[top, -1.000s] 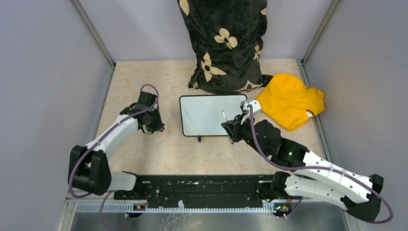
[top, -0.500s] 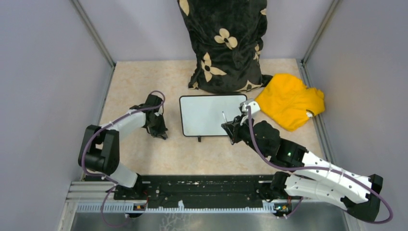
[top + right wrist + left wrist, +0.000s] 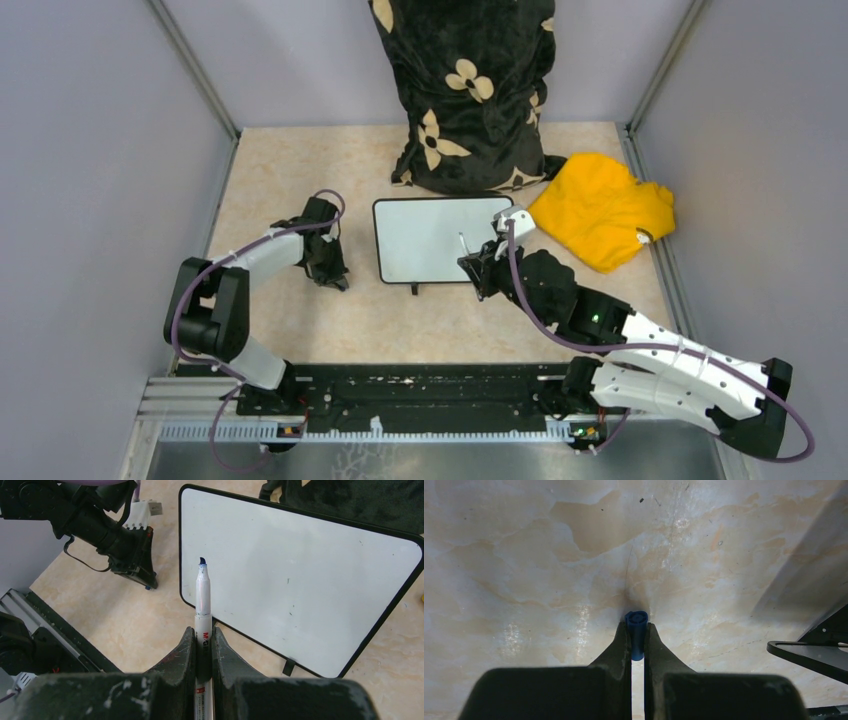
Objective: Write a sentence on the whiteboard
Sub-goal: Place the pen cap at the center of the board.
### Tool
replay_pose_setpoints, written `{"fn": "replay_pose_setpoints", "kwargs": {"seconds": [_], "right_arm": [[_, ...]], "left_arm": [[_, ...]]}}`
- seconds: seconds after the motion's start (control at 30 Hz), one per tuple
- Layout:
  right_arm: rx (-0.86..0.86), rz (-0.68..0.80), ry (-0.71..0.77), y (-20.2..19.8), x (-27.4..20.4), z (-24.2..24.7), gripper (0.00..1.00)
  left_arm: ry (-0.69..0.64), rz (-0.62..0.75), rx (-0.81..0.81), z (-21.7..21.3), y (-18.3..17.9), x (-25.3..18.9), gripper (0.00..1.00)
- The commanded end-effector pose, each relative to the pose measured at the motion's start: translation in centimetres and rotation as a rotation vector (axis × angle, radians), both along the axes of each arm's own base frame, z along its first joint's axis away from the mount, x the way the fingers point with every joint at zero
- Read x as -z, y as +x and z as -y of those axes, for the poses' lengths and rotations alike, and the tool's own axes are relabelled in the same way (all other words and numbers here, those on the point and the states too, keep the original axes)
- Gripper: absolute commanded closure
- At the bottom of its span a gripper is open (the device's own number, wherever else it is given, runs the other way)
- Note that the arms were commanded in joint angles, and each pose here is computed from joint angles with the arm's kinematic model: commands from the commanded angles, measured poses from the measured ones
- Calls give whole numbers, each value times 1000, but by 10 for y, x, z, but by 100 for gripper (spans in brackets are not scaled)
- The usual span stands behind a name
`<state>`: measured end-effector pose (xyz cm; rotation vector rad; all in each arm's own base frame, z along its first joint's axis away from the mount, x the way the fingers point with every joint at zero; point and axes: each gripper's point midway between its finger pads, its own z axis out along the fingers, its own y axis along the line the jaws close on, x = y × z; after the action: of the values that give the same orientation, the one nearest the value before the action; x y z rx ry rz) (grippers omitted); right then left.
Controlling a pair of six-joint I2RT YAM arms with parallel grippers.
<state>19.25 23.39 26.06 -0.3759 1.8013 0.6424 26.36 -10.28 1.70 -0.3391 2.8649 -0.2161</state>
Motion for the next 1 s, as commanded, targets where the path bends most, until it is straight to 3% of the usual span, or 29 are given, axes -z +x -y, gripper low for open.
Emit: {"fn": "replay_pose_setpoints", "kwargs": {"seconds": [0.0,0.27,0.97], "right_arm": [[8,29,58,4,-17,-4,100],[9,29,61,4,-17,-3,100],[18,27,59,4,-14,-1,100]], "left_arm": [[3,-28,14,-2,-6,16,95],[19,-26,13,-5,-7,17,86],[23,-38,6,-6,-9,21,78]]}}
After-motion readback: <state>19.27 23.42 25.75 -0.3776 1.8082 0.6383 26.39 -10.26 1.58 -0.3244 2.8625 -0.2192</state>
